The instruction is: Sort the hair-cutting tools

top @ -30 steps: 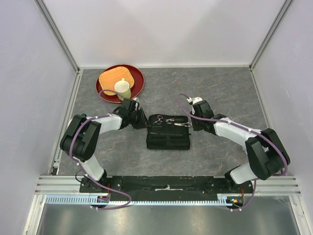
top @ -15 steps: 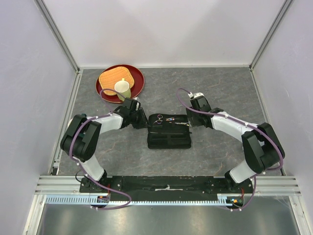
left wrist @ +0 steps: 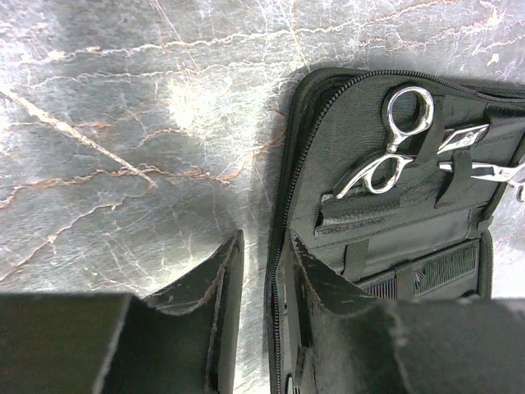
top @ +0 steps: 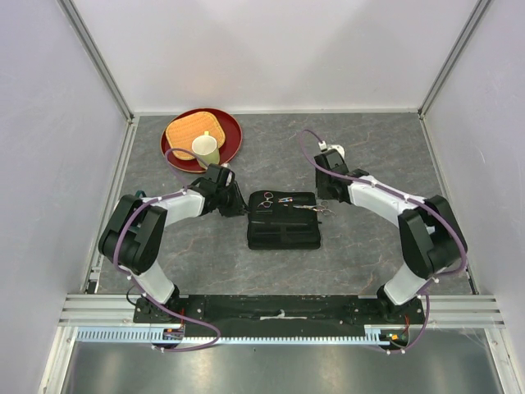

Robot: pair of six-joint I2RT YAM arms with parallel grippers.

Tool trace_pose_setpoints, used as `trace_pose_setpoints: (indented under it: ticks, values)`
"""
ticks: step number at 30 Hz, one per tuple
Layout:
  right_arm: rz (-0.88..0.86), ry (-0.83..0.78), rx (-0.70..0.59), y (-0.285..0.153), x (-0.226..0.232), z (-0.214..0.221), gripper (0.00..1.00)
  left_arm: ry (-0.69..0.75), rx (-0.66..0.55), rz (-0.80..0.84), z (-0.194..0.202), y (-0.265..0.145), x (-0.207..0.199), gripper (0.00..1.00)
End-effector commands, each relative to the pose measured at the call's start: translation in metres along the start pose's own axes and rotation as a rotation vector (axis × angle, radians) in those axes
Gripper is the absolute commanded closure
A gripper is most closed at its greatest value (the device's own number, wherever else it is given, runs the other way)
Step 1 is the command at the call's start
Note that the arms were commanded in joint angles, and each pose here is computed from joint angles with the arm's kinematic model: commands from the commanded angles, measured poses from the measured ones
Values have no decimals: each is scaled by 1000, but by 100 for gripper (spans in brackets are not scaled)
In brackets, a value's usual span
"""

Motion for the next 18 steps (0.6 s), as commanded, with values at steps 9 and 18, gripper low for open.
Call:
trace_pose_setpoints:
  ticks: [9,18]
  values:
    - [21,112,115,23,8,25,64,30,-49,4,-18,-4,-8,66]
    - [49,149,128,38,8,31,76,29,-42,8,-16,-2,-8,66]
Point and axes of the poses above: each gripper's point midway between its finger pads, its own y axis out along the fingers, its own x axis along the line the jaws close on, z = x × y, the point moved 2 cm from there along -y, back along the fingers, and after that the axes turned 11 degrees about y, right-handed, at the moved point
